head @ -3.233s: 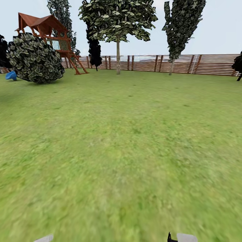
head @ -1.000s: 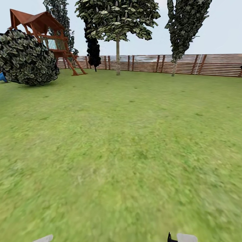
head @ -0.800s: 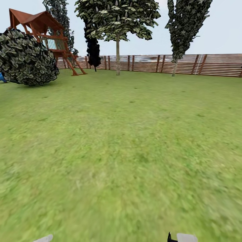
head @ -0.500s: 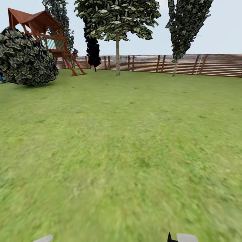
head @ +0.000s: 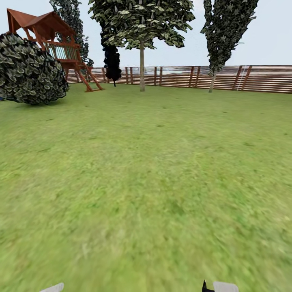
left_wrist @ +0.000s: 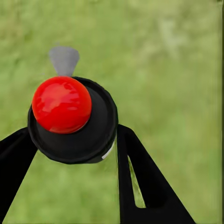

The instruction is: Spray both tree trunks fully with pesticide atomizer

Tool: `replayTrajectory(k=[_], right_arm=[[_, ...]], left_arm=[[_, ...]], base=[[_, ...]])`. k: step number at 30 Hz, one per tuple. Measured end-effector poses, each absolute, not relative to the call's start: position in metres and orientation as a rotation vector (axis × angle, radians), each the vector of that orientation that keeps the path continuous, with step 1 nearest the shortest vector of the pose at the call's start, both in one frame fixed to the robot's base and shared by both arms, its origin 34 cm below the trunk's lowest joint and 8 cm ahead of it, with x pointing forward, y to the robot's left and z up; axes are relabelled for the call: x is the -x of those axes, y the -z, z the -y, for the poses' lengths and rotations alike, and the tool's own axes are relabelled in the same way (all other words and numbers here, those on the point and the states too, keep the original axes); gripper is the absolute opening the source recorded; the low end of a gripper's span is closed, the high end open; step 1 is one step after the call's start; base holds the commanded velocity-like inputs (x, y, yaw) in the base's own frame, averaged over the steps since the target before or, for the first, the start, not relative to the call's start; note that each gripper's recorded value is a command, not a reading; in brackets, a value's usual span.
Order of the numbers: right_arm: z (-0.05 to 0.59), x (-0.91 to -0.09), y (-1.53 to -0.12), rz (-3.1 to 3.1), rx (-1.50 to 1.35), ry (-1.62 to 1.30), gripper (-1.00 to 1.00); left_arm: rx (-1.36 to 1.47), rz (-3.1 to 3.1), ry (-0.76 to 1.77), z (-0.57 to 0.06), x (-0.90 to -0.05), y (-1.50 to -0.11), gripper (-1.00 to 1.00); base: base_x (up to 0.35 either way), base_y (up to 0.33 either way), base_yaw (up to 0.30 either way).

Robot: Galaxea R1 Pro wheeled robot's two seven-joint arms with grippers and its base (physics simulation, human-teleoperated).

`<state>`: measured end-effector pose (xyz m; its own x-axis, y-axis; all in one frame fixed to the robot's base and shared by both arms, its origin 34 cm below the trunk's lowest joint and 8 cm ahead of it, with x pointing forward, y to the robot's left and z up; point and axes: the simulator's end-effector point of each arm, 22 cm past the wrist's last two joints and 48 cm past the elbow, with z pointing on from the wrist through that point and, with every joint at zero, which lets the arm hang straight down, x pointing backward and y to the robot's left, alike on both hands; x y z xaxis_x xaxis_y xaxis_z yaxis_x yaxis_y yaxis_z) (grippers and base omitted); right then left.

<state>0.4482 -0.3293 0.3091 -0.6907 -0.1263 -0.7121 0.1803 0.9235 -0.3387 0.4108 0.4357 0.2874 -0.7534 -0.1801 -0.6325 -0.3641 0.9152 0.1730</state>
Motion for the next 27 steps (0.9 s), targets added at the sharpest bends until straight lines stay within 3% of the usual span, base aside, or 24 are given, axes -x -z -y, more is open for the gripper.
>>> replayTrajectory(k=[27], right_arm=[[0.3293, -0.4482, -0.3091, -2.280, -0.038, 0.495, 1.00]], left_arm=[[0.387, -2.433, -0.379, -0.4357, -0.4108, -0.2874, -1.00]], base=[[0.340, 0.000, 0.000]])
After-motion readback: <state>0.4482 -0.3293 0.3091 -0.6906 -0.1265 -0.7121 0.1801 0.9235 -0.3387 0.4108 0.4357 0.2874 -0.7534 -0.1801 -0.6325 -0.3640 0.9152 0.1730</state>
